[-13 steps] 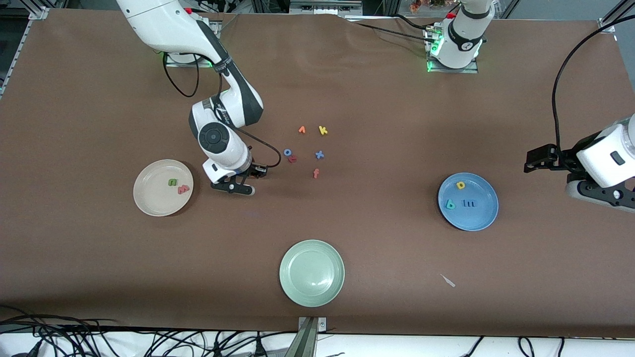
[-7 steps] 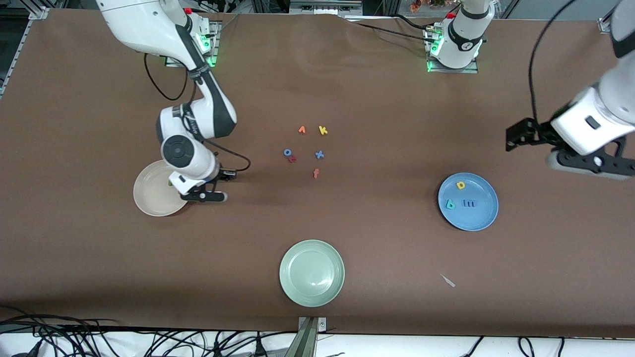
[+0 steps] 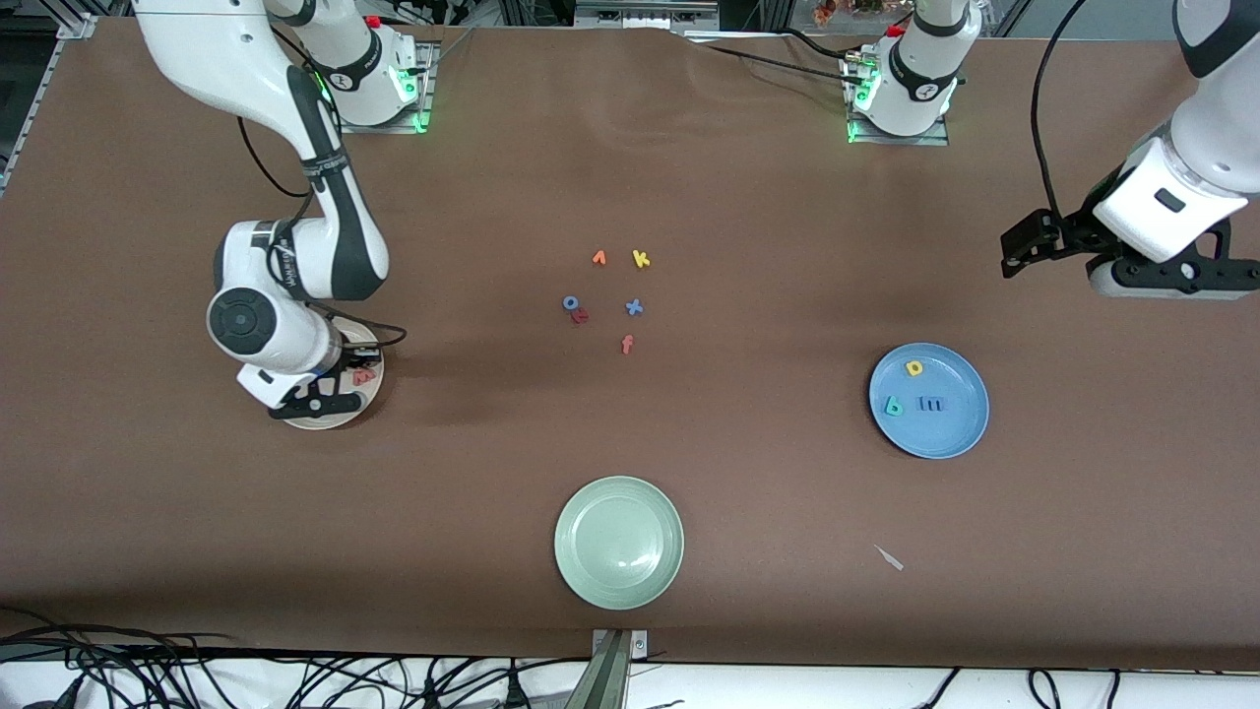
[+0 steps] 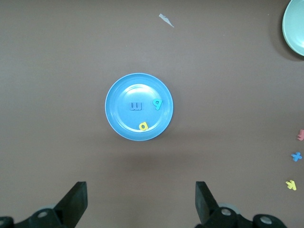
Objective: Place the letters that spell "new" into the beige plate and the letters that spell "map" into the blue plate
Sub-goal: 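Lower the orange e onto the beige plate and open the right gripper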
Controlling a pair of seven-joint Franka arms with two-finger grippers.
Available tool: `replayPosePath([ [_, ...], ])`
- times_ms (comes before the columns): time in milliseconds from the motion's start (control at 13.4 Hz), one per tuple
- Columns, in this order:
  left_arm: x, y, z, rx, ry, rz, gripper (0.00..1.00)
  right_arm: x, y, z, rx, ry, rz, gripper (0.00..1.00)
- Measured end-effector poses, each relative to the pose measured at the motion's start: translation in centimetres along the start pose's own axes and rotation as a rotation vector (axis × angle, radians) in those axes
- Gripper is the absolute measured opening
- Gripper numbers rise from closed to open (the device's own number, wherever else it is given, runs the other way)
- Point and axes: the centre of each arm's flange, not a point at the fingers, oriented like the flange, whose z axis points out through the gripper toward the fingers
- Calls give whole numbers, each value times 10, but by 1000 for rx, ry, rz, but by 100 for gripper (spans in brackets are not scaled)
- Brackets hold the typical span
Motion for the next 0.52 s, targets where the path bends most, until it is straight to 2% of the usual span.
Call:
replayPosePath([
  [75, -4, 1, 0, 3, 4, 0, 100, 0, 3, 4, -1, -6, 5, 36],
  [299, -6, 3, -4, 2, 29, 3, 100, 6, 3, -2, -2, -10, 4, 66],
  [523, -5, 1, -6, 0, 40, -1, 100, 14, -9, -35, 7, -57, -12, 96],
])
